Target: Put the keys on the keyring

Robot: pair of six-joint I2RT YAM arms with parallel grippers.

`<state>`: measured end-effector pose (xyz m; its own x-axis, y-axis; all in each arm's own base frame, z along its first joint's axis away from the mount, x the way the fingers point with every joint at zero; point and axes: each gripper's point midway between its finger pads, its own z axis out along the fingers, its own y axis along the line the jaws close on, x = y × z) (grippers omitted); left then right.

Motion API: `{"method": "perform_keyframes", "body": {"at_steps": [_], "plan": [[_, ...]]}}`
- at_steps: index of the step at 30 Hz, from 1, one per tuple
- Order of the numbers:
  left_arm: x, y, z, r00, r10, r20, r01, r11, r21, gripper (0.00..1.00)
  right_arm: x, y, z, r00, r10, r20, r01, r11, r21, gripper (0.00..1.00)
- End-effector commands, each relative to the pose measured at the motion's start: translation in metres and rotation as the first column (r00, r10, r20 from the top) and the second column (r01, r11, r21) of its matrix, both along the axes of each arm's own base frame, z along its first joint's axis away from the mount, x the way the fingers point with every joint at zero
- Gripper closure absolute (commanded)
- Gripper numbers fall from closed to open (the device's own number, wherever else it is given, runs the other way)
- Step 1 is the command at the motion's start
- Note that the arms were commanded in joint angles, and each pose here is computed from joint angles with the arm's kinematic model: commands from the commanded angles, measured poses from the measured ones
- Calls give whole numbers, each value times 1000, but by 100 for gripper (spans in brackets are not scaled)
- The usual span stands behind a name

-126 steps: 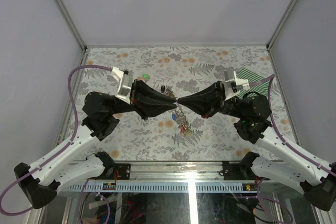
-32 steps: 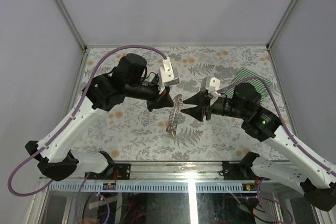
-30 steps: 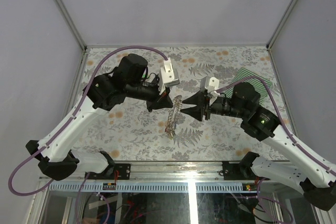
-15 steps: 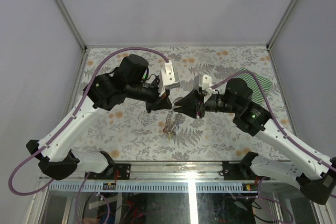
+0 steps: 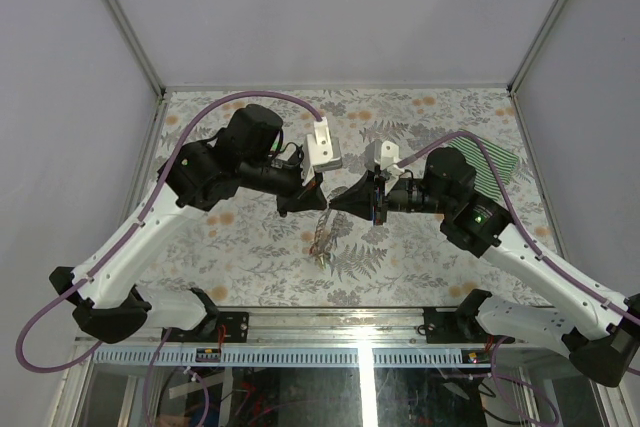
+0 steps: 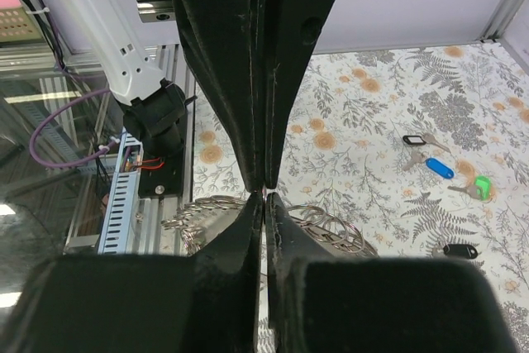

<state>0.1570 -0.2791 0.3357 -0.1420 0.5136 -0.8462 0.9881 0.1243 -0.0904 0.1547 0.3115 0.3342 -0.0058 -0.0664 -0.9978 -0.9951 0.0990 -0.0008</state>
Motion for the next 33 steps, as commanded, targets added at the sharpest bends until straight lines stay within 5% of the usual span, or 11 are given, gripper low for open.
{"method": "perform_keyframes", "body": {"at_steps": [1, 6, 14, 20, 25, 33], "plan": [[-3, -7, 31, 996, -39, 78, 46, 995, -90, 100, -7, 4, 31, 997, 44, 69, -48, 996, 70, 100], [-8, -8, 43, 994, -46, 104, 61, 987, -152, 100, -12, 2, 36, 996, 58, 70, -64, 994, 84, 100], [-20, -7, 71, 986, -9, 166, 65, 941, -333, 75, -26, -11, 79, 998, 29, 64, -47, 953, 300, 100], [-36, 6, 119, 970, 114, 215, 59, 746, -664, 73, -36, -25, 105, 998, 13, 55, -37, 892, 450, 100], [-49, 18, 132, 975, 139, 176, 67, 571, -818, 71, -46, -36, 127, 997, 27, 70, -61, 830, 555, 100], [-53, 11, 140, 980, 76, 182, 121, 492, -862, 70, -55, -44, 146, 995, 60, 76, -95, 762, 641, 100]]}}
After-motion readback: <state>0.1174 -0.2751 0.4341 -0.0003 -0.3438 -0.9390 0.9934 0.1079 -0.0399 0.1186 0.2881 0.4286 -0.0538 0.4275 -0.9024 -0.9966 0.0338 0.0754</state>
